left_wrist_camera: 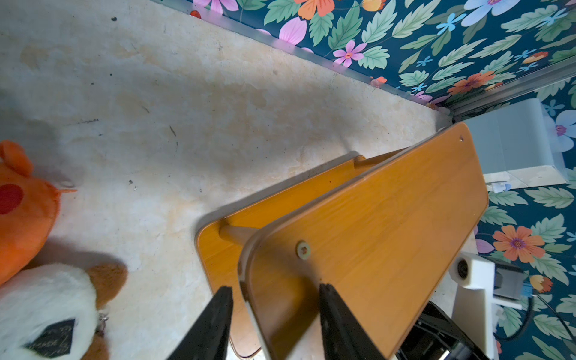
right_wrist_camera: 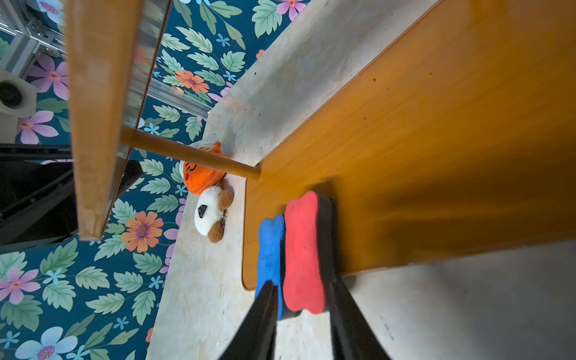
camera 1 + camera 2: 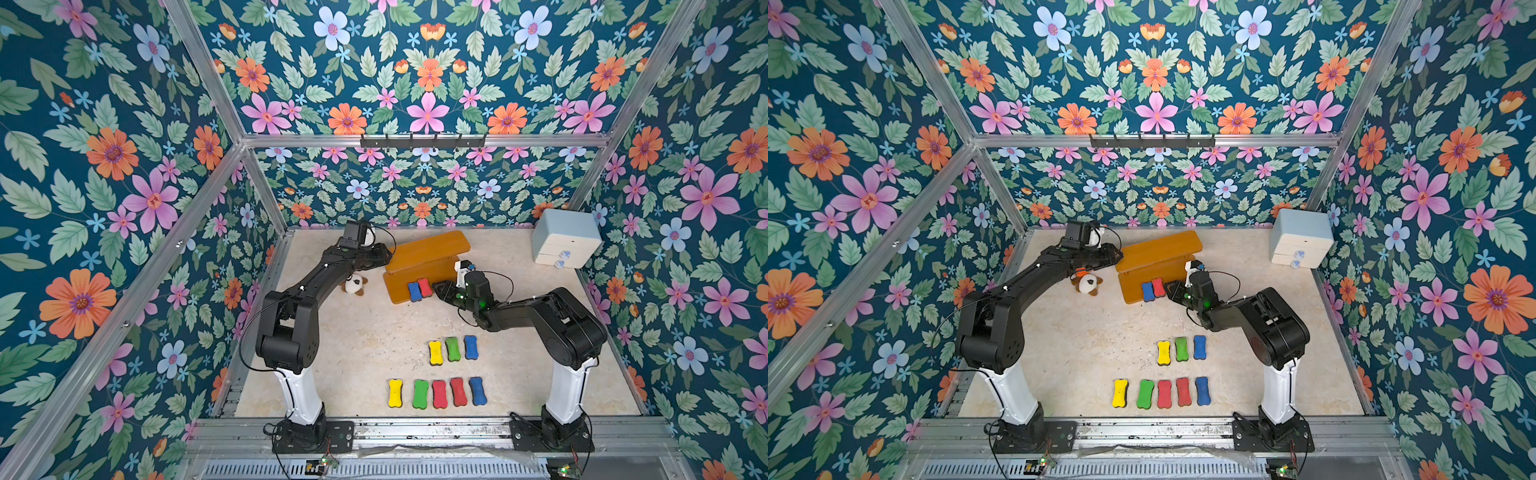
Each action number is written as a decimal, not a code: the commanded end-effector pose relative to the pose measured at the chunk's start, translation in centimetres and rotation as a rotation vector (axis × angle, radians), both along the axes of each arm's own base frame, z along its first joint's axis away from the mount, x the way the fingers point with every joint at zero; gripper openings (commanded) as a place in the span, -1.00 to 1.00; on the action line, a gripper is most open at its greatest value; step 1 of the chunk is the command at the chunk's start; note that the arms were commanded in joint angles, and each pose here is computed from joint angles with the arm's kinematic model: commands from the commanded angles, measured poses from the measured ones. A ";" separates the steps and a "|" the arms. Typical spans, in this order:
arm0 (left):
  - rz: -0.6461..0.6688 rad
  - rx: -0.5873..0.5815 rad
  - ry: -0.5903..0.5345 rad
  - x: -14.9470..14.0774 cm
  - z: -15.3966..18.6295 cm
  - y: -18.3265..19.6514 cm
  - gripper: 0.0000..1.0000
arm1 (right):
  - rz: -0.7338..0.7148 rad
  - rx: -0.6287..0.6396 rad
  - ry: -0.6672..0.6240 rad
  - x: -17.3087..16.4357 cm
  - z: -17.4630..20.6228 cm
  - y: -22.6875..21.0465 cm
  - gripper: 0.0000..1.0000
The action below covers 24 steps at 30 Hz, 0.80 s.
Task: Remove the whiteboard erasers from the shelf
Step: Pick up the whiteboard eraser from the shelf.
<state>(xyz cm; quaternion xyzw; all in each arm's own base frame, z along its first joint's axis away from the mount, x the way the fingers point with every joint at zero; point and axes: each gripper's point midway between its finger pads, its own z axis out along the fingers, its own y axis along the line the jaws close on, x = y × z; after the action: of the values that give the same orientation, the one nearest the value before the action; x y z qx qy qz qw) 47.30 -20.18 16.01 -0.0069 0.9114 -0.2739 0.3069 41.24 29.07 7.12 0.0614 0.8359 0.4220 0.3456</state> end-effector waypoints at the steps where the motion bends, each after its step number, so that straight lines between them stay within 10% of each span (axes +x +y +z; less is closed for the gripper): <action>1: -0.012 0.002 0.023 -0.5 -0.4 0.0 -0.01 | 0.001 0.005 -0.035 0.7 0.5 0.3 -0.30; 24: -0.026 -0.013 0.042 -1.1 -0.9 -0.2 -0.01 | 0.014 0.005 0.005 2.5 -1.8 2.4 -0.24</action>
<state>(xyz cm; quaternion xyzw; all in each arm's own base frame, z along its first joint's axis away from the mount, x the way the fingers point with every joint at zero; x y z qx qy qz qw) 46.59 -20.61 15.85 0.0013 0.9100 -0.2887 0.2975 43.56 30.97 5.14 0.0605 0.8398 0.4207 0.3379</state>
